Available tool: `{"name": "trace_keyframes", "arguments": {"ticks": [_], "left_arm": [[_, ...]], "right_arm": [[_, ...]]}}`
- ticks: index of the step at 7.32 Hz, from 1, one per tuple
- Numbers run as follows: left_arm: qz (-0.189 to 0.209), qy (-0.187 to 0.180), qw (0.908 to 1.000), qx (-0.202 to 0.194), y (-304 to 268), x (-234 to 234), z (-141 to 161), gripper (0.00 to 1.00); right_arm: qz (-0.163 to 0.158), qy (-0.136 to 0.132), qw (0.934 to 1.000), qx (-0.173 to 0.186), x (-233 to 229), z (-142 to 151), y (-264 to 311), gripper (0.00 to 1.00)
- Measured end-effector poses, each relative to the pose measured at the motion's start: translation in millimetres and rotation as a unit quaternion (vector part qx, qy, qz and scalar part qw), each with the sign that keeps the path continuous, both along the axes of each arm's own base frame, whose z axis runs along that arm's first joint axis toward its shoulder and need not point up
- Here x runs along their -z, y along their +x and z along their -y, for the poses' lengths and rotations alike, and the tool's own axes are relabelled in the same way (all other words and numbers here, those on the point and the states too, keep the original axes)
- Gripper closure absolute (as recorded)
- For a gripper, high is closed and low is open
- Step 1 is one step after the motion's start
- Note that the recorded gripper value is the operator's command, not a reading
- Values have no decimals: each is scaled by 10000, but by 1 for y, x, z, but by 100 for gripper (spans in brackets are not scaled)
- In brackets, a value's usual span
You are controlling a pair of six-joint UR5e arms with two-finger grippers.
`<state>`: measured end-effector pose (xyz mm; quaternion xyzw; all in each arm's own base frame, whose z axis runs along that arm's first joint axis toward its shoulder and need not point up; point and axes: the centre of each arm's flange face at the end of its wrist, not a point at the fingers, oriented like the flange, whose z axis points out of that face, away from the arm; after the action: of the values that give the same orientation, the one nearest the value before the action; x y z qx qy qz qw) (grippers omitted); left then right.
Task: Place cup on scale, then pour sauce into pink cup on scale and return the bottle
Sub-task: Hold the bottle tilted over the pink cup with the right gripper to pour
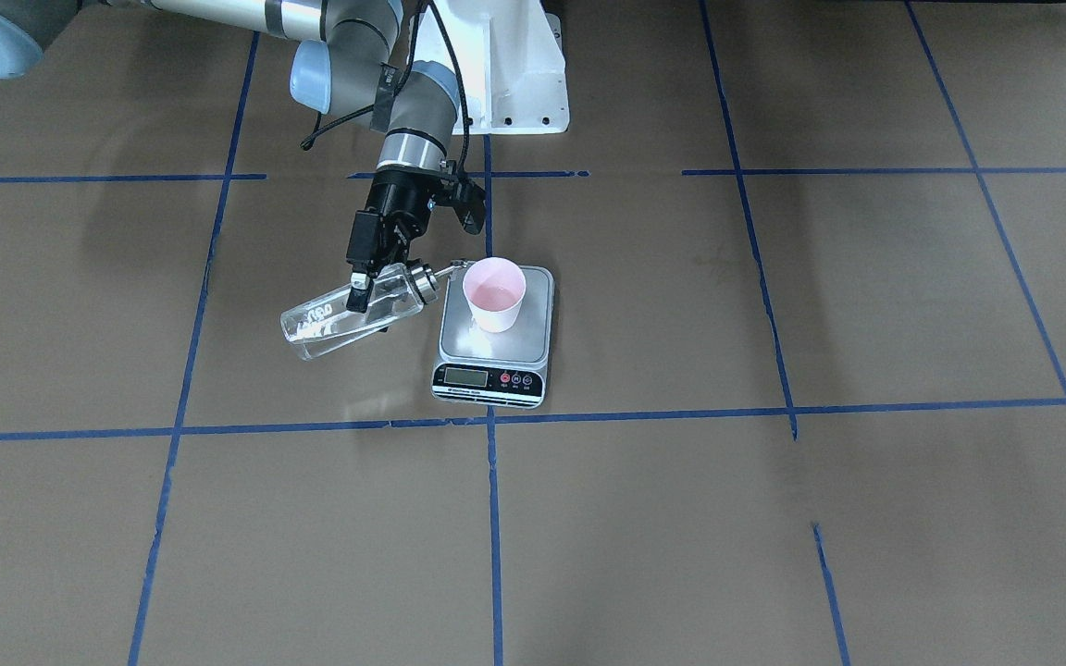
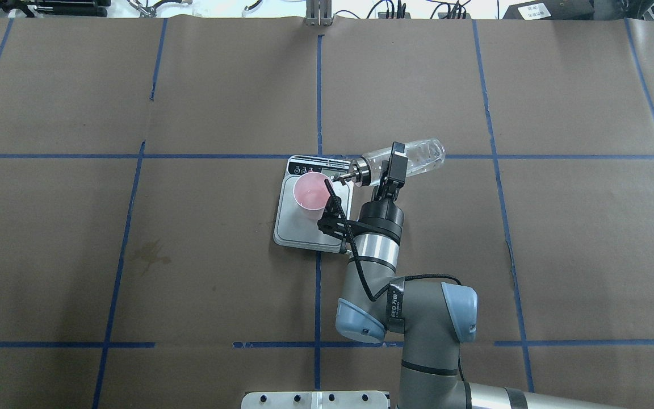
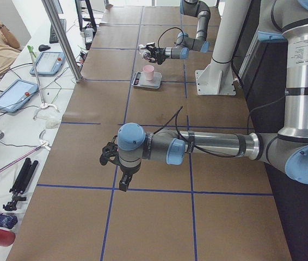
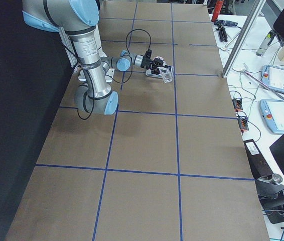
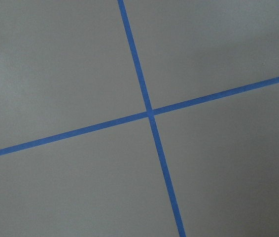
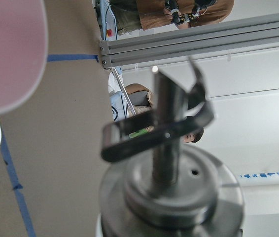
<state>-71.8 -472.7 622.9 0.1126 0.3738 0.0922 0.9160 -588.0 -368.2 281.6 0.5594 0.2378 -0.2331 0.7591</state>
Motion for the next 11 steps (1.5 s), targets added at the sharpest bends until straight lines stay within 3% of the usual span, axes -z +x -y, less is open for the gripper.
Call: {"name": "trace_keyframes", "arguments": {"ticks": [4,8,11], "left_arm": [[0,-1,10000,0,0,0,0,0],[0,2,10000,0,0,0,0,0],[0,0,10000,0,0,0,0,0]], "right_arm": [[-723,247,9970,-83,3,5,4,100],[-1068,346,9936,-83,6,5,4,100],[-1121,354,9930,-76,8,5,4,100]]}}
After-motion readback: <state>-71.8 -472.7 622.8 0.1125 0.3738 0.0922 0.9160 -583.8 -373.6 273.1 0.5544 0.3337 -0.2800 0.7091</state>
